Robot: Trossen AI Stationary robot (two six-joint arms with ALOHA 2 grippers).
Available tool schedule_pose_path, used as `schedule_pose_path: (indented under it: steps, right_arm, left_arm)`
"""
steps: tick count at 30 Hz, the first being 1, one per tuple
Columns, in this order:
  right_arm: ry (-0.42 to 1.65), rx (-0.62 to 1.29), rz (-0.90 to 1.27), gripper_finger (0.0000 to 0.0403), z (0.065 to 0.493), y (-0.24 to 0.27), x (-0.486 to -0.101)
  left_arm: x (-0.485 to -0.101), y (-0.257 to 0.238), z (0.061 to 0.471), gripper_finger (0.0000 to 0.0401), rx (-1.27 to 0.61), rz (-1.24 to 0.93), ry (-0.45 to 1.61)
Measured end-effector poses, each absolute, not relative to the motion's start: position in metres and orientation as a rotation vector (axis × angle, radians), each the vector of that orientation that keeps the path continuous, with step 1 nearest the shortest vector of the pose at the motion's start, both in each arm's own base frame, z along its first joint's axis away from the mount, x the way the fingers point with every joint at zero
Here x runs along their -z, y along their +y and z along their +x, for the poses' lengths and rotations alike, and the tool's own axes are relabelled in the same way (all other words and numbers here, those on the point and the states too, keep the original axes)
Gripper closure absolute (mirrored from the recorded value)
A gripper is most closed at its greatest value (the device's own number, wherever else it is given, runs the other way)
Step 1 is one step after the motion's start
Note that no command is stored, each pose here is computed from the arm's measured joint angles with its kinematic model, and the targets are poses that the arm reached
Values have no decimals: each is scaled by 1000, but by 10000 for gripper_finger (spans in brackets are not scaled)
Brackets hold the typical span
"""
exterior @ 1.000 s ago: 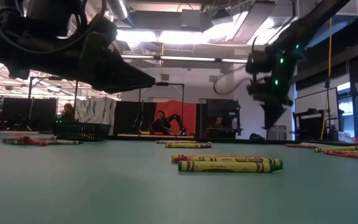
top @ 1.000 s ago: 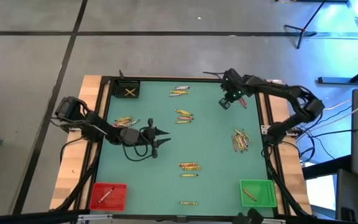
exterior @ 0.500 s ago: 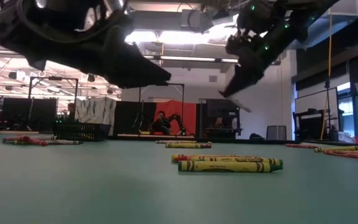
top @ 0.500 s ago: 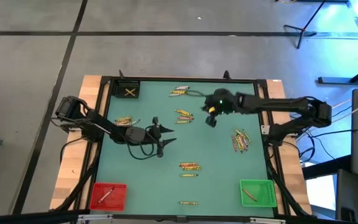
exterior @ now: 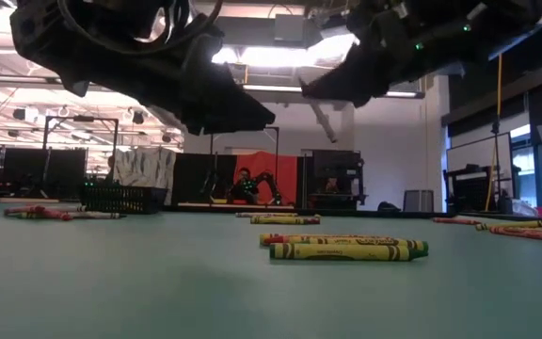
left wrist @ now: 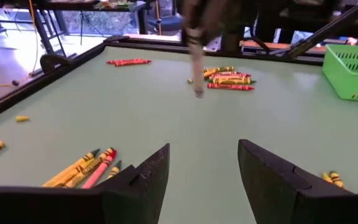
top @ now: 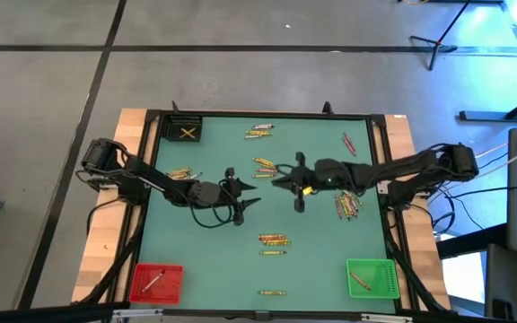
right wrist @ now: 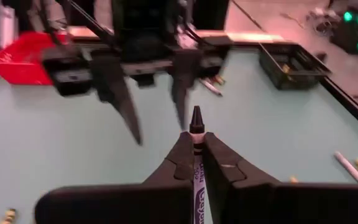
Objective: Sort crayons
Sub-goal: Put the black crayon into the red bin
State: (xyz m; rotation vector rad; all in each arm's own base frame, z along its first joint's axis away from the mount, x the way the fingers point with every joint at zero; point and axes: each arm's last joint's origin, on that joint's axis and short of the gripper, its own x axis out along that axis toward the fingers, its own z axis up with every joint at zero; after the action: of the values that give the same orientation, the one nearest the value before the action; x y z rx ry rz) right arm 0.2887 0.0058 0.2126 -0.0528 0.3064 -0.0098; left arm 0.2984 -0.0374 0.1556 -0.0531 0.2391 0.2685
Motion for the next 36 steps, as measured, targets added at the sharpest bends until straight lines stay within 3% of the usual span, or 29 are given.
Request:
schedule_pose_path:
  steps: [7,21,25,33,36]
  right_arm:
    - [182,-63,-95,392,305,26,-205]
    - [152,-137,-111,391,341,33,-201]
    - [143,-145,-115,391,342,36,-201]
    - [144,-166,-113,390,342,36,-201]
    - [147,-171,-103,376,341,36,-201]
  left_arm:
    - [-161,-39,300,227,-223,-99,181]
    - [-170,-52,305,232,-145,-64,148]
    - [-170,-54,304,266,-159,-54,155]
    - [-169,-56,303,384,-170,-4,158]
    - [-169,-56,303,391,-172,5,162]
